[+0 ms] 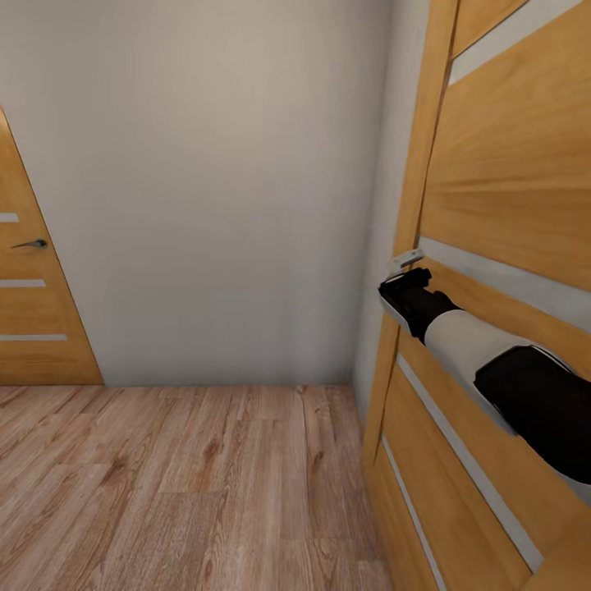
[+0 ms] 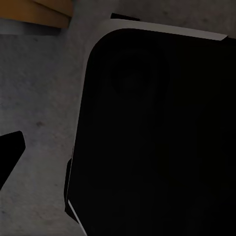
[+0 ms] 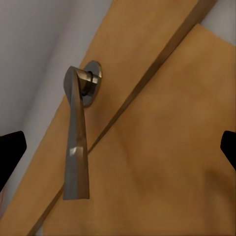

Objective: Move the two storage containers from the living room to the garage. In the garage, place one container on the floor and stack the other container on top of it (either order is fine).

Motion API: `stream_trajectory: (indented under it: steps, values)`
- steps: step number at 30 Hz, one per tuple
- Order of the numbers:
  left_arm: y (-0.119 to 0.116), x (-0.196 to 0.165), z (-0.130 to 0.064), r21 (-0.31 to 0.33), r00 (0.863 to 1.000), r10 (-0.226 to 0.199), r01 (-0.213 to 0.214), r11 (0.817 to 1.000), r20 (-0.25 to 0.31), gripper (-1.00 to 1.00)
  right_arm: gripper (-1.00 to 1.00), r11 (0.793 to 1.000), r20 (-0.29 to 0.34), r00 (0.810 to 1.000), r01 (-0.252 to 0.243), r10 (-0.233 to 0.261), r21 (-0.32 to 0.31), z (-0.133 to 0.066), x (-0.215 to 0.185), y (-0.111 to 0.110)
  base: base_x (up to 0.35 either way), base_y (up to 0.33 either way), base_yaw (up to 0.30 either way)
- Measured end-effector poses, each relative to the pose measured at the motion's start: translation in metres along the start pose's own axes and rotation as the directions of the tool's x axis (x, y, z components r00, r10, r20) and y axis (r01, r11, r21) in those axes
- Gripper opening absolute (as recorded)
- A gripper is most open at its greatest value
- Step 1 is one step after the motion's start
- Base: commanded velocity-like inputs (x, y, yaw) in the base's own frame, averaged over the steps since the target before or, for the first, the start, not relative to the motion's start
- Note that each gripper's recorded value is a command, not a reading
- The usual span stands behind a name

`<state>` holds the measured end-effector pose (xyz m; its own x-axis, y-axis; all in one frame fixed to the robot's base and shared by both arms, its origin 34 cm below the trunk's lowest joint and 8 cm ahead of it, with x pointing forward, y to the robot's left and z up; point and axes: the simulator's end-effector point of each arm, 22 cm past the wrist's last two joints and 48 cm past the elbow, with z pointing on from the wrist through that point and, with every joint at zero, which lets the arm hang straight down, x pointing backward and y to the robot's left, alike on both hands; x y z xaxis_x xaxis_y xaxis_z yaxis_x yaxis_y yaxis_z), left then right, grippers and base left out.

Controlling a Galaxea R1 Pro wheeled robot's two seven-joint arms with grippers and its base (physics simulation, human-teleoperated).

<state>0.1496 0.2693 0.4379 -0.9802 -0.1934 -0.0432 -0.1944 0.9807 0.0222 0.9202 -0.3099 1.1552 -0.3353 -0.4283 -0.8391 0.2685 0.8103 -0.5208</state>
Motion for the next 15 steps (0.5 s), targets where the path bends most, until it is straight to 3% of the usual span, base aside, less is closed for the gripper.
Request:
stream_trajectory:
  steps: [15]
  values:
    - [0.0, 0.0, 0.0, 0.0, 1.0, 0.0, 0.0, 1.0, 0.0, 1.0, 1.0, 1.0, -0.006, 1.0, -0.003, 0.003, 0.009, 0.0027, 0.0041, -0.007, 0.0, 0.0, 0.0]
